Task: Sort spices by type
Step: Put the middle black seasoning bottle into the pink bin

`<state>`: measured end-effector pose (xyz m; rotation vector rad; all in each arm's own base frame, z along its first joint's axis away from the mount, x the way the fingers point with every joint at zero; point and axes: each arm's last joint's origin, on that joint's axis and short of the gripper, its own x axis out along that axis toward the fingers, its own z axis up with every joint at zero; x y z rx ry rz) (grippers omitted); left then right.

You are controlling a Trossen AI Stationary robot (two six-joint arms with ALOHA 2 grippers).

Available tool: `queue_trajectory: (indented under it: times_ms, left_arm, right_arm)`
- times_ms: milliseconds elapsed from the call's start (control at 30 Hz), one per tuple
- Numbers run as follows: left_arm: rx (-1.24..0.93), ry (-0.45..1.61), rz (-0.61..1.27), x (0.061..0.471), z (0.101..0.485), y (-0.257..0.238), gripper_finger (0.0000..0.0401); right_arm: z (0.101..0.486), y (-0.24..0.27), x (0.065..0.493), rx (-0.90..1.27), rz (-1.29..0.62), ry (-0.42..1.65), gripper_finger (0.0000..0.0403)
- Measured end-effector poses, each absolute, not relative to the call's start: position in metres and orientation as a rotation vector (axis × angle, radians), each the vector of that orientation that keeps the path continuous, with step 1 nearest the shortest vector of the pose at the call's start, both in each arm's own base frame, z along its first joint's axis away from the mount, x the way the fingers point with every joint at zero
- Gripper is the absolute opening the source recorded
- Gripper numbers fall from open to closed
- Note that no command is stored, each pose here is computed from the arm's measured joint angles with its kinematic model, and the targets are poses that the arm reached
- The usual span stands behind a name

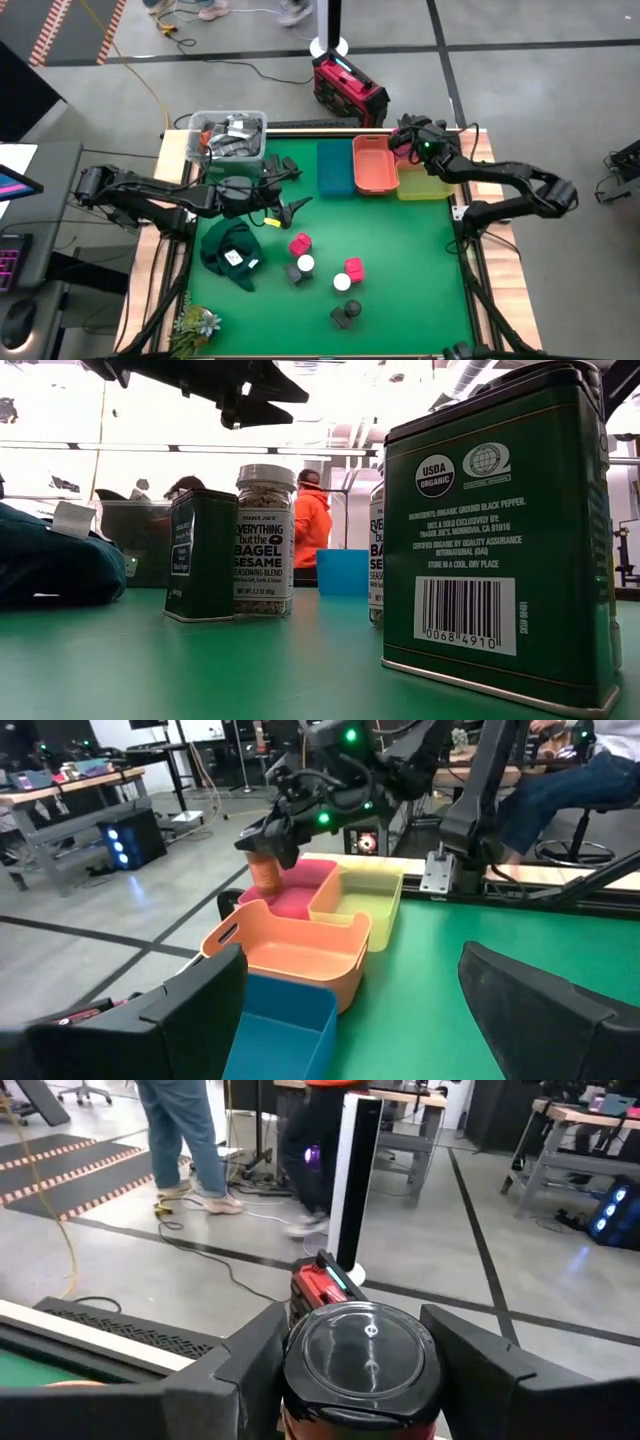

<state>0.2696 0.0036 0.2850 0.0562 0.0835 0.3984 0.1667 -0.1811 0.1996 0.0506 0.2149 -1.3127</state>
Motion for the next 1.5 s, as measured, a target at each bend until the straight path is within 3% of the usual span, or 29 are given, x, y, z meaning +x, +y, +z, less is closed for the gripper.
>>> queue_trajectory:
  times_ms: [700,1233,1500]
  left_arm:
    - [0.044,0.129,0.398,0.269,0.28,0.004,0.0348]
    - [0.036,0.148,0.396,0.269,0.278,0.003,0.0348]
    - [0.029,0.142,0.396,0.269,0.279,0.003,0.0348]
  right_arm:
    - [0.143,-0.212,0.169,0.154,-1.395,0.287,0.0232]
    - [0.129,-0.201,0.158,0.171,-1.404,0.219,0.0243]
    - [0.135,-0.198,0.158,0.156,-1.318,0.229,0.0244]
